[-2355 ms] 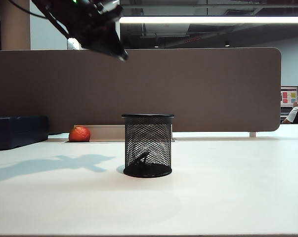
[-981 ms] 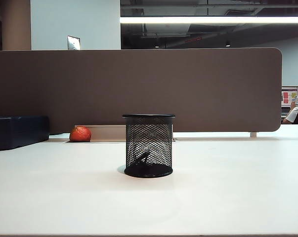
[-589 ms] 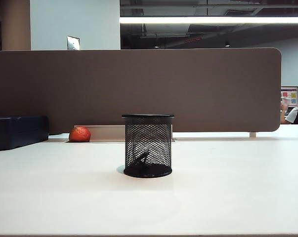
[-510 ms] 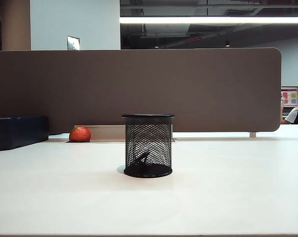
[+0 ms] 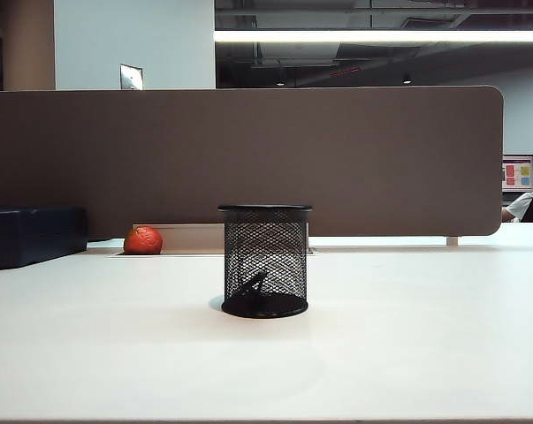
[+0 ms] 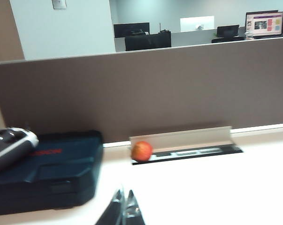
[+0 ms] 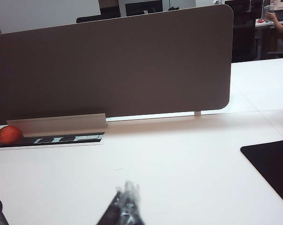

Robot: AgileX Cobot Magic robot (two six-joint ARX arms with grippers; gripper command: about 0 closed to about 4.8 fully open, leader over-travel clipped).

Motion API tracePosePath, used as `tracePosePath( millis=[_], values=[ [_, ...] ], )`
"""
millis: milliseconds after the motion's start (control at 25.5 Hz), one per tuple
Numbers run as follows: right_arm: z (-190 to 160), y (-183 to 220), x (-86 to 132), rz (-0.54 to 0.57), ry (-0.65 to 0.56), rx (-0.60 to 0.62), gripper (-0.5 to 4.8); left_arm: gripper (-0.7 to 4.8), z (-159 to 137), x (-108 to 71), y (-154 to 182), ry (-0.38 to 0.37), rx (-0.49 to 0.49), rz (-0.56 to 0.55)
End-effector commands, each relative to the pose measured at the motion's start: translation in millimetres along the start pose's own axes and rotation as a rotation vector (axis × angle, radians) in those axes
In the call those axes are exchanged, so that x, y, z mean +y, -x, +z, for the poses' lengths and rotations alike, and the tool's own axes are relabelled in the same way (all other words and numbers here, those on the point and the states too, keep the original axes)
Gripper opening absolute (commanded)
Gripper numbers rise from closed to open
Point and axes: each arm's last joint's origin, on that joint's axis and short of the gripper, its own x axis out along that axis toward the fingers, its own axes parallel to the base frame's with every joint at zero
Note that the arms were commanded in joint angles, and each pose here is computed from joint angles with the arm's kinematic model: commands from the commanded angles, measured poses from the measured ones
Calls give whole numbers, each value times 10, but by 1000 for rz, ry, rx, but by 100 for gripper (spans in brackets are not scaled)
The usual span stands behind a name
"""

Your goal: Pick up a bunch of keys from the table, then put them into the black basket.

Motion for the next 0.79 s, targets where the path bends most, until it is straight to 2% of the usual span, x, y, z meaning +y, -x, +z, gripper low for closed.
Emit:
tracePosePath(
  millis=[39,196,432,589,785],
  values=[
    [-28,-22,-6,-5,3,-16,-3,-6,-136,-23,34,24,4,-18],
    [-121,-51,-20,-12,2,7,-3,-6,-312,-27,-25,34,68,-22],
    [-281,-92,-42,-13,2,9,-3,-6,-553,-17,-168,31,45,1],
    [-525,-174,-79,-23,7,10,-3,-6,-922,-2,-308,43,37,79],
    [-719,-217,-111,-45,20,31,-3,-6,-1182,-13,-372,41,9,80]
  ],
)
